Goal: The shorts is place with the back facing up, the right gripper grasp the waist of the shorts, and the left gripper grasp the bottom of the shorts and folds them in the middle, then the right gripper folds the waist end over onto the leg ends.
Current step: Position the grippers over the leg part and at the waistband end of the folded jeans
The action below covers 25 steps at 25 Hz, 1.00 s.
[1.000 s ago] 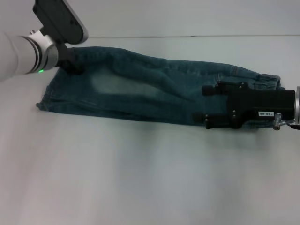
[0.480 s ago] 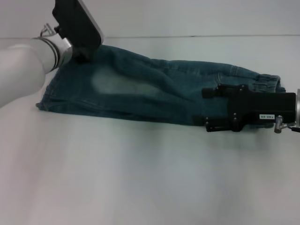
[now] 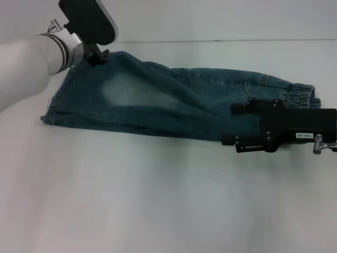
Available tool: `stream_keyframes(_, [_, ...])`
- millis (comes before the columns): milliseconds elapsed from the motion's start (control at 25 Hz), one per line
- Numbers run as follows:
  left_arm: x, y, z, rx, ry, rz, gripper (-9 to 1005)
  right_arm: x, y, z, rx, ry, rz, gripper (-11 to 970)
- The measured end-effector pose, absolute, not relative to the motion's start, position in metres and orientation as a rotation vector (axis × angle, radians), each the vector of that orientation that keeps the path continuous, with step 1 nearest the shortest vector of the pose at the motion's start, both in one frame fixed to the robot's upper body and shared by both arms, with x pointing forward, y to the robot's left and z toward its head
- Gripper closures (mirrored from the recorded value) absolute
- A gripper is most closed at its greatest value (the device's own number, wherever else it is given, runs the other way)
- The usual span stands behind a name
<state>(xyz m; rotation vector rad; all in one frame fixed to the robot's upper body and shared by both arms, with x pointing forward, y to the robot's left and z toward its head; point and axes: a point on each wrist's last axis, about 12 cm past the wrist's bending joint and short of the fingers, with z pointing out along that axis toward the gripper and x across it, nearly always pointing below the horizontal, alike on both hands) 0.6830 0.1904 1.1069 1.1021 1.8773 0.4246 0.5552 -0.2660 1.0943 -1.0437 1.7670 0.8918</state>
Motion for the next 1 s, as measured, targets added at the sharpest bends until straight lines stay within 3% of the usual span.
stream_keyframes(480, [0.639, 0.217, 1.127, 1.160, 2.183, 0.132, 172, 0.550, -0.275, 1.095, -1.029, 1.774, 0.908, 43])
stream_keyframes(760, [0.619, 0.235, 1.147, 1.157, 2.259, 0.114, 173, 0.549, -0.276, 1.095, -1.029, 1.774, 0.903, 42])
stream_keyframes(1000, [0.616, 0.235, 1.139, 1.200, 2.278, 0.128, 173, 0.548, -0.273, 1.094, -1.038, 1.775, 0.912, 42])
